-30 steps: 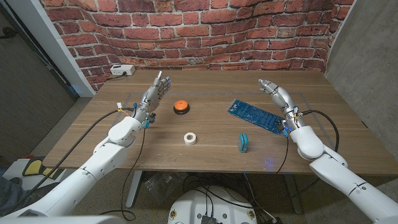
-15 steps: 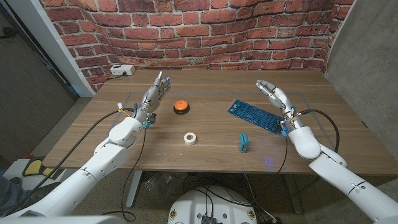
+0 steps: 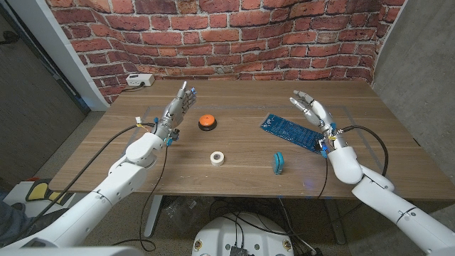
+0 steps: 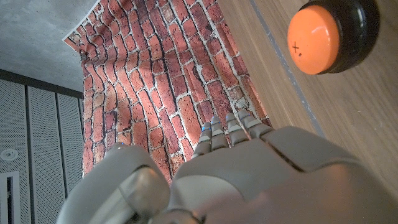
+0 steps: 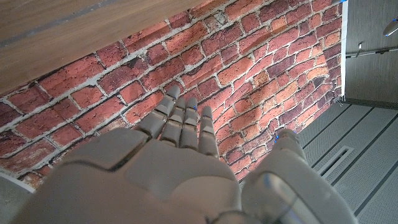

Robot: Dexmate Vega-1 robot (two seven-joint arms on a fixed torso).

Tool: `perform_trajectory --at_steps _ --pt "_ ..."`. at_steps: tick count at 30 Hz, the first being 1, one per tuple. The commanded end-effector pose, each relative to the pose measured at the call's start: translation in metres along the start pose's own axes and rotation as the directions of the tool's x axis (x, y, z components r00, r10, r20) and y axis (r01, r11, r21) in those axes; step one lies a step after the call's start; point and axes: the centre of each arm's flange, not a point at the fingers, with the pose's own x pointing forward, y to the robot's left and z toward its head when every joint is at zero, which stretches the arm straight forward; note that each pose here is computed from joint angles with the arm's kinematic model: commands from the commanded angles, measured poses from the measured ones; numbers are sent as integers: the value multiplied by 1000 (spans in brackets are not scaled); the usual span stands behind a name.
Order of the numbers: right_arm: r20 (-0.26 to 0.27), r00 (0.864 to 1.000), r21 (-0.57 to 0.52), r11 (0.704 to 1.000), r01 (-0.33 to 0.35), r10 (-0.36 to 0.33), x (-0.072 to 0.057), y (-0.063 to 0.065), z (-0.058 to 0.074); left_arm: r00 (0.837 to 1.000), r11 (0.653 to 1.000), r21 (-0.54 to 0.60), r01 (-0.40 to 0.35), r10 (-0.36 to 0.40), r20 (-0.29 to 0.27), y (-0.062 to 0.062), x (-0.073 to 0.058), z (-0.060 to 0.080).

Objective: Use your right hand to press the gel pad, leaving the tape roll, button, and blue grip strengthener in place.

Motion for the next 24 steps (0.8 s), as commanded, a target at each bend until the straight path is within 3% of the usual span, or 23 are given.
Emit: perform_trajectory --at_steps 1,24 --pt "28 999 -86 996 24 -22 -1 4 0 1000 1000 2 -6 6 3 4 0 0" --pt "-24 996 -286 954 -91 88 3 -5 -8 1000 1000 -7 -9 9 -7 13 1 -4"
